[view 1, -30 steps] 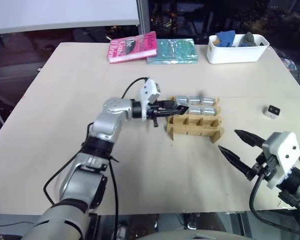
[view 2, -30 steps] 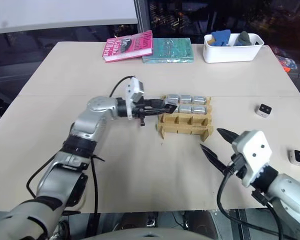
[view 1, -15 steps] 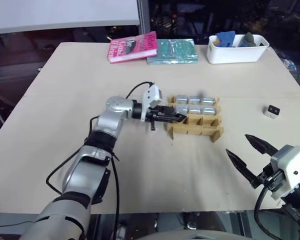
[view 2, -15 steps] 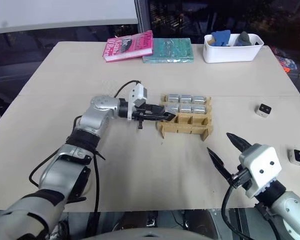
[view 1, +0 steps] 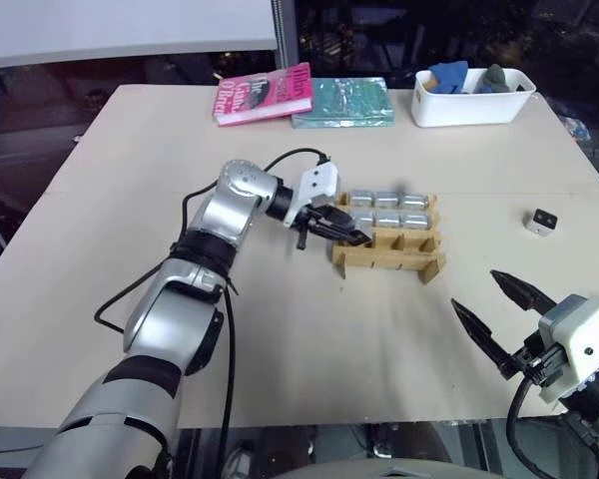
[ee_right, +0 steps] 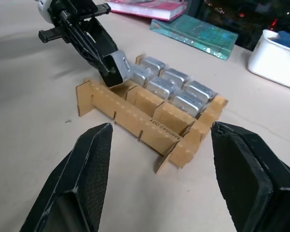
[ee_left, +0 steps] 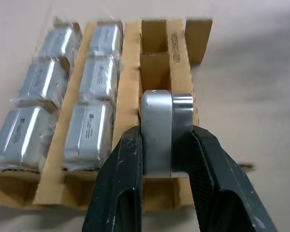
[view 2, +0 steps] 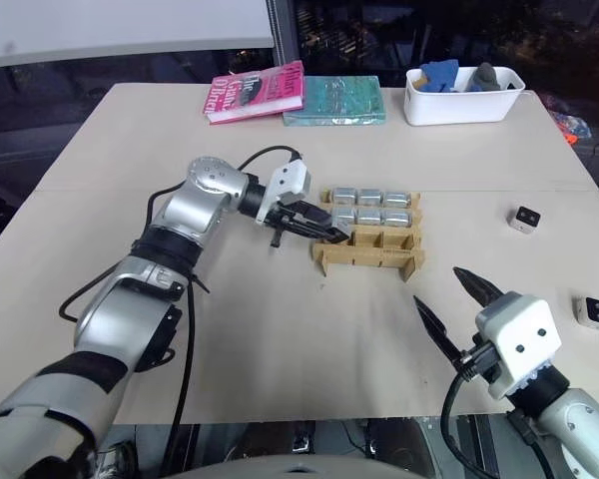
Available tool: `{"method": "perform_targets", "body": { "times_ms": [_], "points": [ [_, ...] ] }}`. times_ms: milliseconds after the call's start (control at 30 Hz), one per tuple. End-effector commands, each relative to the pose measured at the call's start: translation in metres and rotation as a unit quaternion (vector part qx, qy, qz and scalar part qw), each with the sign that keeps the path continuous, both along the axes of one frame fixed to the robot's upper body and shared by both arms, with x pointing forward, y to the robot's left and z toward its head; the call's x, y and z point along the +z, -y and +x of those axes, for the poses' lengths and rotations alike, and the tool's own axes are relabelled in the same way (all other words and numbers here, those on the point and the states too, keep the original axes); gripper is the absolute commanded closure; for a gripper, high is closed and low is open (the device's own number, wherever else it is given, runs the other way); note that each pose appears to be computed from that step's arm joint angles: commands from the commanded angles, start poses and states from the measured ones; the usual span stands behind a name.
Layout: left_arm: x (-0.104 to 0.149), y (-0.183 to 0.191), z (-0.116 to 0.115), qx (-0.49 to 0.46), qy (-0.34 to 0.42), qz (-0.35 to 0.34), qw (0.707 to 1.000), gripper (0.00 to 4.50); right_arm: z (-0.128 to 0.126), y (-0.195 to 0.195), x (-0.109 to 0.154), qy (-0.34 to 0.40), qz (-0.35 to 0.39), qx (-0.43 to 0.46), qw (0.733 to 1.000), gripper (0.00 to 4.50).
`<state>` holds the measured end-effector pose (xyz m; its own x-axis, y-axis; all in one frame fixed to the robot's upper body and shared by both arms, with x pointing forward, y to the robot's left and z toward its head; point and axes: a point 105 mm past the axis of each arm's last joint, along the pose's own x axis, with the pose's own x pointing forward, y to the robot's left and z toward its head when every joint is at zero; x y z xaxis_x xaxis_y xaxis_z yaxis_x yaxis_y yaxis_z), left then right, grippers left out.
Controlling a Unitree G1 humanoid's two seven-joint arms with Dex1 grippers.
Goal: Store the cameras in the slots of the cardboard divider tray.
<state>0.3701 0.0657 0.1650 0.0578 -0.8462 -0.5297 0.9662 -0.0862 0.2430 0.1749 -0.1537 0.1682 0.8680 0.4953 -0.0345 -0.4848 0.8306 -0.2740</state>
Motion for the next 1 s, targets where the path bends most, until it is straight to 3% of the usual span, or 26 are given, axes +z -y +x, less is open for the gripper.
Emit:
{"method": "perform_targets", "body": {
  "times_ms": [33,367,400,467,600,633,767,867,1000],
  "points": [
    [0.008,-0.002,0.006,0.000,0.028,0.028,0.999,3.60,-0.007,-0.007,0.009,0.025,0.001,0.016,1.000,1.29],
    [0.009,0.000,0.012,-0.008,0.042,0.060,0.997,3.60,-0.009,-0.009,0.008,0.030,-0.001,0.012,0.999,1.29],
    [0.010,0.001,0.013,-0.007,0.044,0.054,0.998,2.71,-0.009,-0.009,0.007,0.030,-0.001,0.012,0.999,1.25],
    [0.012,0.003,0.013,-0.007,0.044,0.047,0.998,2.09,-0.009,-0.009,0.007,0.030,0.000,0.011,0.999,1.25],
    [0.028,0.009,0.013,-0.001,0.056,-0.003,0.998,0.19,-0.010,-0.007,0.007,0.029,0.000,0.005,1.000,1.25],
    [0.036,0.010,0.013,0.005,0.055,-0.027,0.998,0.04,-0.009,-0.006,0.007,0.027,-0.001,0.001,1.000,1.25],
    [0.064,0.014,0.008,0.012,0.054,-0.114,0.992,0.04,-0.005,0.005,0.001,0.007,-0.007,-0.038,0.999,1.25],
    [0.082,0.011,-0.005,0.001,0.043,-0.195,0.980,0.04,0.003,0.030,-0.007,-0.009,-0.031,-0.123,0.992,1.25],
    [0.080,0.003,-0.034,-0.015,0.019,-0.260,0.965,0.04,0.014,0.068,-0.029,-0.050,-0.072,-0.229,0.969,1.25]
  ]
}}
